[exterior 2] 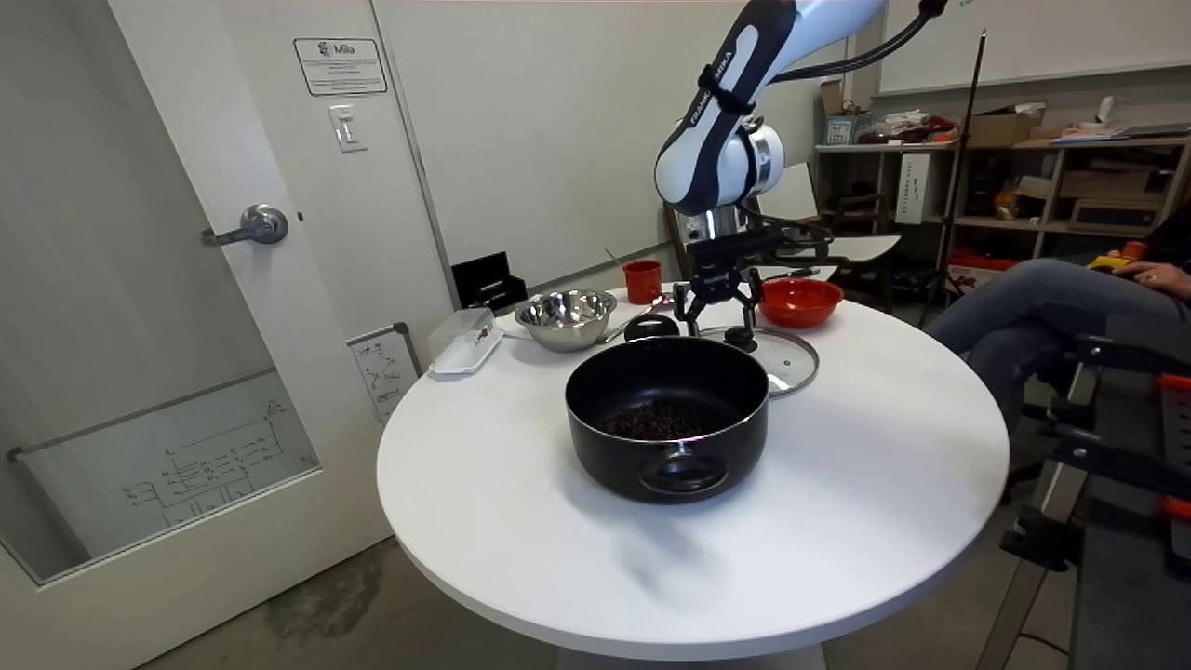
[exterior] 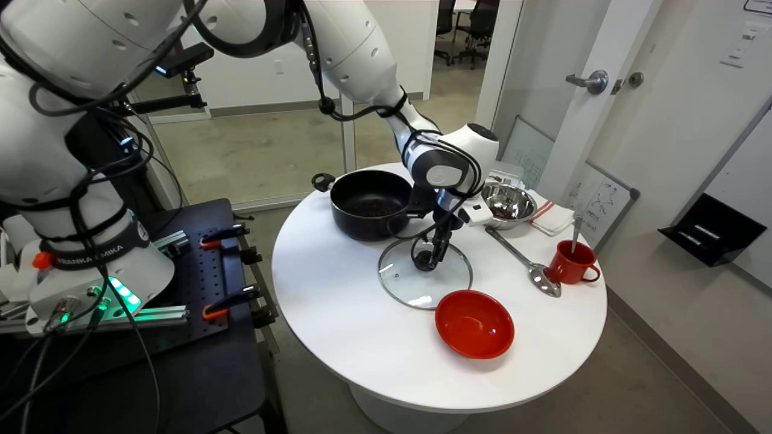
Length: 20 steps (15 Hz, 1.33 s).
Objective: Pick up the lid from the pot and put it on the table, then pick up the red bowl and pour it's contents in the pot and pick up the lid and put it back on the pot
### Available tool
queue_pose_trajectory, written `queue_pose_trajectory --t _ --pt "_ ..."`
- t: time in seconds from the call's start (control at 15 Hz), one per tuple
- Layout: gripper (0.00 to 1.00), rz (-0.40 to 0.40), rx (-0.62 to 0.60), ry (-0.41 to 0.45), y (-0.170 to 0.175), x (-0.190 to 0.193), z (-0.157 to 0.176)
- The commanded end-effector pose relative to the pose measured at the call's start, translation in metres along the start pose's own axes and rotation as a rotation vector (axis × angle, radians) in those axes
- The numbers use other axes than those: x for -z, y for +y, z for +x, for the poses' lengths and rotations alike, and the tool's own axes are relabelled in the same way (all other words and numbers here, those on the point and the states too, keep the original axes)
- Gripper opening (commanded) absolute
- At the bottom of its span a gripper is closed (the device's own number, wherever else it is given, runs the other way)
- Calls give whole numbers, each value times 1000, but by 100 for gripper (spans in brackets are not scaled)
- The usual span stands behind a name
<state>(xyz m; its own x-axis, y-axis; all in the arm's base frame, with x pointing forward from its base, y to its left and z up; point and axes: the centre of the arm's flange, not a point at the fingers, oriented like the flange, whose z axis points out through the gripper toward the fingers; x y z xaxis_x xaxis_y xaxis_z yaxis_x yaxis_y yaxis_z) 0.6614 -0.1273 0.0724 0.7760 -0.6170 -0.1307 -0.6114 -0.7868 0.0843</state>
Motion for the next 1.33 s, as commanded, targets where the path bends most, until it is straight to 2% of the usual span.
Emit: queue_pose_trajectory --t 0.0,0.4,0.87,1.27 --pt "100 0 0 0 0 0 0" --pt "100 -11 -28 16 3 -1 -5" --pt "100 12 -55 2 43 -26 -47" --pt "100 109 -51 91 58 -16 -67"
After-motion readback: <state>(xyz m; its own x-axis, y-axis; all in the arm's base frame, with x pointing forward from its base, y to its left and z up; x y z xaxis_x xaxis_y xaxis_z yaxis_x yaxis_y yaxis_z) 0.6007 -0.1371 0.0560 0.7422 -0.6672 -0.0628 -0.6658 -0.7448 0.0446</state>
